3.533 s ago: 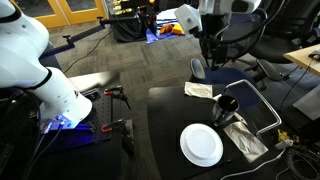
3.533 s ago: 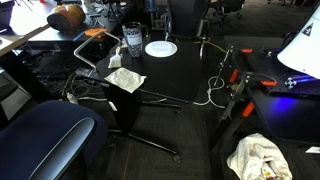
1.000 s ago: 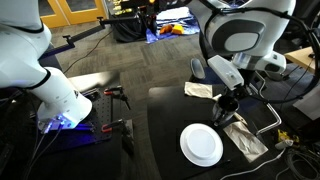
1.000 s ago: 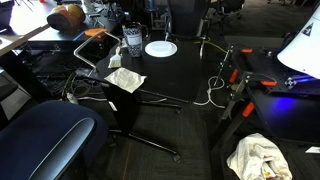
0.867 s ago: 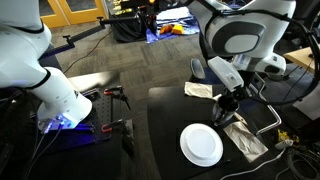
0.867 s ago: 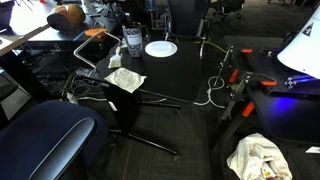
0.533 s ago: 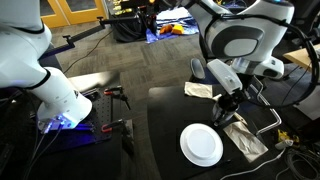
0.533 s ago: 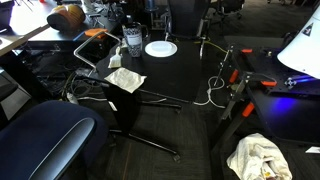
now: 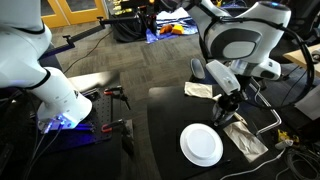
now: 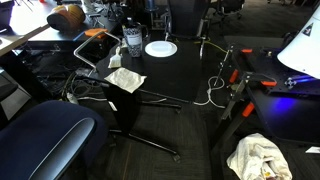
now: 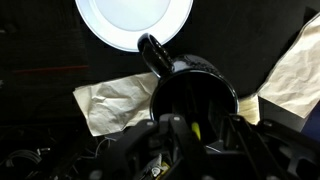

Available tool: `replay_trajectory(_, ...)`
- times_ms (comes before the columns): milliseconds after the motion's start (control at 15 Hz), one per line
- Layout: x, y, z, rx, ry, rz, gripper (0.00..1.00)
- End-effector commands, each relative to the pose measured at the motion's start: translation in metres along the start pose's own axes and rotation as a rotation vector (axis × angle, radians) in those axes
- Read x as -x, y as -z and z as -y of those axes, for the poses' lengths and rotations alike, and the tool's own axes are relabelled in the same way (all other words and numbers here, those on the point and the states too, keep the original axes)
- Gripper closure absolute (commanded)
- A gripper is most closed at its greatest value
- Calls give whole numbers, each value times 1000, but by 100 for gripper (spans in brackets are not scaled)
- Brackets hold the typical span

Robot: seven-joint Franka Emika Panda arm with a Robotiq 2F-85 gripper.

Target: Remove the marker from the mug and put it on the table

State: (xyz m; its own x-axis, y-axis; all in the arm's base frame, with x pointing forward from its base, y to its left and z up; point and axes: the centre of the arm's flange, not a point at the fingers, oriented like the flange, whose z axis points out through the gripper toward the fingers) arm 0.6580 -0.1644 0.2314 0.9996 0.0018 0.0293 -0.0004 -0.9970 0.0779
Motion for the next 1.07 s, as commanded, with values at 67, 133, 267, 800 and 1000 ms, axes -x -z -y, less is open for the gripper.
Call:
replay_trajectory(67,-7,-3,2,-23,13,3,66)
replay_trajectory(133,-8,-4,2,-25,14,5,65)
replay_trajectory(267,-10,-8,2,-22,11,6,66)
replay_trajectory(800,-22,-17,-3,-23,2,-8,70)
replay_trajectory(1000,-26,-20,-4,-29,1,-17,70)
